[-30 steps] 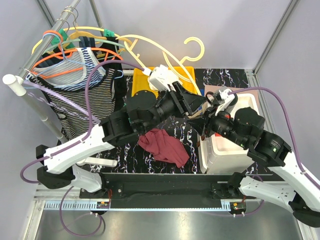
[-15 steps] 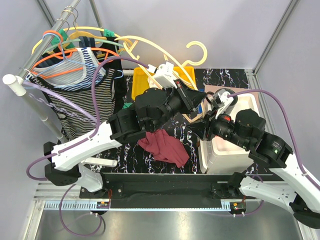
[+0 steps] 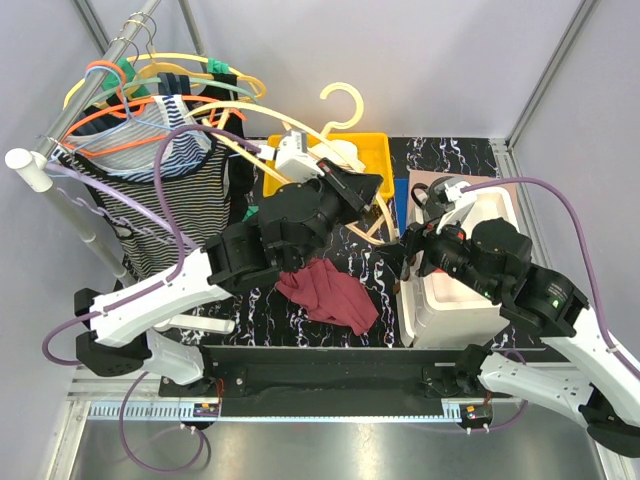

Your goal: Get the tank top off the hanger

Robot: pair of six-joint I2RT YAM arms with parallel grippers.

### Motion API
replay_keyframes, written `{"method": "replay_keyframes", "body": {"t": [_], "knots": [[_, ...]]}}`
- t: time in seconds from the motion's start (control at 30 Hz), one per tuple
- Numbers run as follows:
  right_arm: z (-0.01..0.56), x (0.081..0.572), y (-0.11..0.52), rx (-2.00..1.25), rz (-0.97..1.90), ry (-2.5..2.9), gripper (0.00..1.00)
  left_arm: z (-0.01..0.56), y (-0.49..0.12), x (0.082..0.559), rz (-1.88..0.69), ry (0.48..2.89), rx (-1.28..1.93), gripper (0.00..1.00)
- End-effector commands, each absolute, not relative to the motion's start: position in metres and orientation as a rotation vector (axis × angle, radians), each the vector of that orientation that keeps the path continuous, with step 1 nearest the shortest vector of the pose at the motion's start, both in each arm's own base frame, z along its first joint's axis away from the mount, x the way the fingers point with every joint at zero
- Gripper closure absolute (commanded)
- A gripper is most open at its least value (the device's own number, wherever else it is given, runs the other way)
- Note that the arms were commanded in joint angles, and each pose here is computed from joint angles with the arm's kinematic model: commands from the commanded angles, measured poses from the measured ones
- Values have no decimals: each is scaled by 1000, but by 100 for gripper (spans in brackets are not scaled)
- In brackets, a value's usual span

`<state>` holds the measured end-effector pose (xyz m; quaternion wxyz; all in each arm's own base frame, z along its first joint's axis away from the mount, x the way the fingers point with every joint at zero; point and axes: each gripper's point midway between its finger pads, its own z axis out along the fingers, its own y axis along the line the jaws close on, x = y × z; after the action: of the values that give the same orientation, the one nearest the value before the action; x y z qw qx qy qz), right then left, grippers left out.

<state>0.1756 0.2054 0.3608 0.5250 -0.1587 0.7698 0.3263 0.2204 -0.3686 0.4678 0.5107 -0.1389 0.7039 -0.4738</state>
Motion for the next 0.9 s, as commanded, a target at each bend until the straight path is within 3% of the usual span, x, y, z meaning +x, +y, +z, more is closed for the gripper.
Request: {"method": "replay_keyframes", "body": {"t": [0.0, 0.53, 0.87], "knots": [[380, 184, 185, -277, 712, 1797, 16, 495, -322, 235, -1123, 1534, -586, 100], [380, 178, 177, -241, 725, 1807, 14, 516, -172, 283, -970, 1246, -878, 100], [386, 184, 174, -227, 689, 1793, 14, 528, -136, 303, -1020, 1190, -891, 100]]}}
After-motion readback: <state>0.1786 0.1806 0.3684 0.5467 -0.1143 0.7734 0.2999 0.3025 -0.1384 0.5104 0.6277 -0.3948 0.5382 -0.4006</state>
